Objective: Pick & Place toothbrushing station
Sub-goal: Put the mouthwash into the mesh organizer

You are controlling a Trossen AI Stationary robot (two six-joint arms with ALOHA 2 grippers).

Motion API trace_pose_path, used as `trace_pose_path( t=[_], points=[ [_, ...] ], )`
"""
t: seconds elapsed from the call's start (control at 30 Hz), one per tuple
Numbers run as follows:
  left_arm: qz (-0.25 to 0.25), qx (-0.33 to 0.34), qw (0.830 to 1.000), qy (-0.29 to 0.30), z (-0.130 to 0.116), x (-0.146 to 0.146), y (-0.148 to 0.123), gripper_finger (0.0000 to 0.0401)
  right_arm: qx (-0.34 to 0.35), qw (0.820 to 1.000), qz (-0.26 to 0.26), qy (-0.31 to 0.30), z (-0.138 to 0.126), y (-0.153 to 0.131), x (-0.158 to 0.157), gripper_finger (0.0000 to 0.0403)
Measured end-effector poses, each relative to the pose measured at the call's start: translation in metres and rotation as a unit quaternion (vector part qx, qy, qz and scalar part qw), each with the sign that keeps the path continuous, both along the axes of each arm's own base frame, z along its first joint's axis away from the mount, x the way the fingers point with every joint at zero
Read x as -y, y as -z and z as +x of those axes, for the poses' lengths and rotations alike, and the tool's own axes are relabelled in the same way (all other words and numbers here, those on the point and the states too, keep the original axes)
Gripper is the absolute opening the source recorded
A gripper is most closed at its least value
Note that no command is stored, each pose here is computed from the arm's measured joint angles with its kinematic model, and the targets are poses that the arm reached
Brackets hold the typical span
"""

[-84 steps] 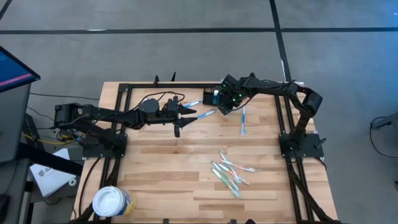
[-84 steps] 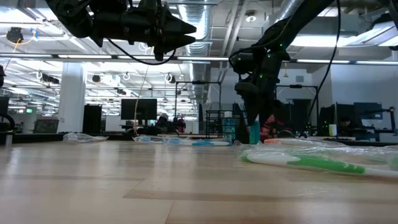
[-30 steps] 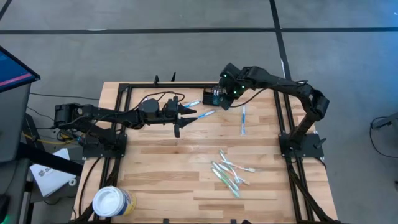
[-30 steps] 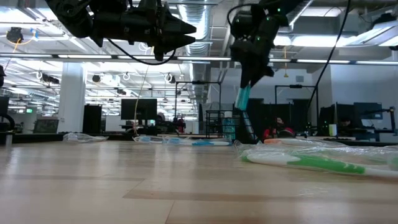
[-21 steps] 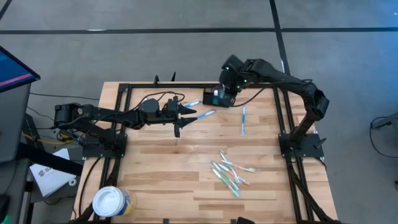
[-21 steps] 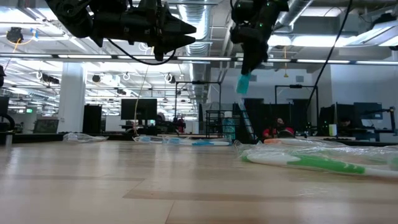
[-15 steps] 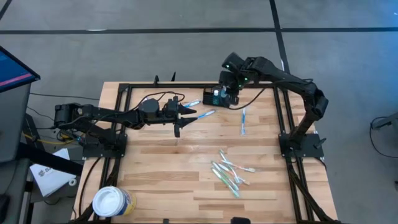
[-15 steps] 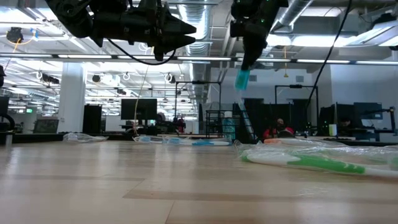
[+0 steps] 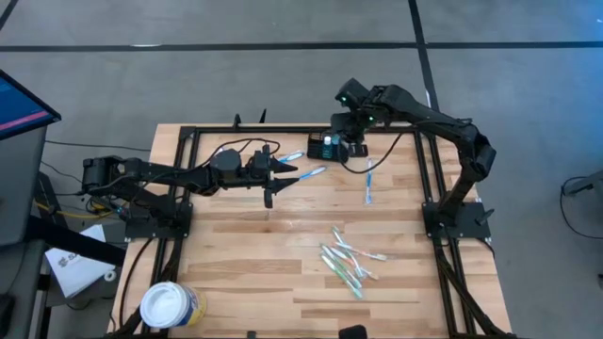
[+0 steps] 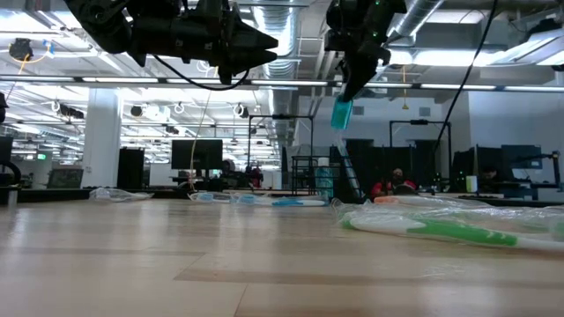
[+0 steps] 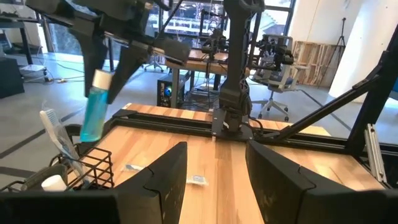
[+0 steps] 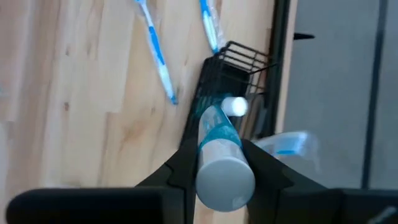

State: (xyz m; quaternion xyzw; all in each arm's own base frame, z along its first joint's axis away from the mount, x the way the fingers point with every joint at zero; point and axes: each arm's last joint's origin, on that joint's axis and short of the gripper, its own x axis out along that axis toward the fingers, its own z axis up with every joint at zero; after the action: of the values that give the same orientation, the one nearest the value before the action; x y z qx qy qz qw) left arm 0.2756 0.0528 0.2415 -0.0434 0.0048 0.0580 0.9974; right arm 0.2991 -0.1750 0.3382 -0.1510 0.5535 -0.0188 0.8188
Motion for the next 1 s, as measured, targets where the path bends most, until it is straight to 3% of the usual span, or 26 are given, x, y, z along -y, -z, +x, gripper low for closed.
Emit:
trace_pose_path(
  t=[0.3,0.7,1.0],
  points=[
    [0.0,0.0,1.0,0.0,0.0,0.0,0.0,0.0156,0.009,0.999,-0.018,-0.025,0.009,0.003,0.003,0.0084],
    [-0.001,-0.004,1.0,0.0,0.0,0.0,0.002,0.0156,-0.067,0.997,0.017,-0.022,0.054,0.015,0.027,0.0084],
    [-0.002,-0.009,1.0,0.0,-0.001,0.0,0.004,0.0156,-0.072,0.997,0.041,-0.004,0.055,0.022,0.045,0.0084]
  ],
)
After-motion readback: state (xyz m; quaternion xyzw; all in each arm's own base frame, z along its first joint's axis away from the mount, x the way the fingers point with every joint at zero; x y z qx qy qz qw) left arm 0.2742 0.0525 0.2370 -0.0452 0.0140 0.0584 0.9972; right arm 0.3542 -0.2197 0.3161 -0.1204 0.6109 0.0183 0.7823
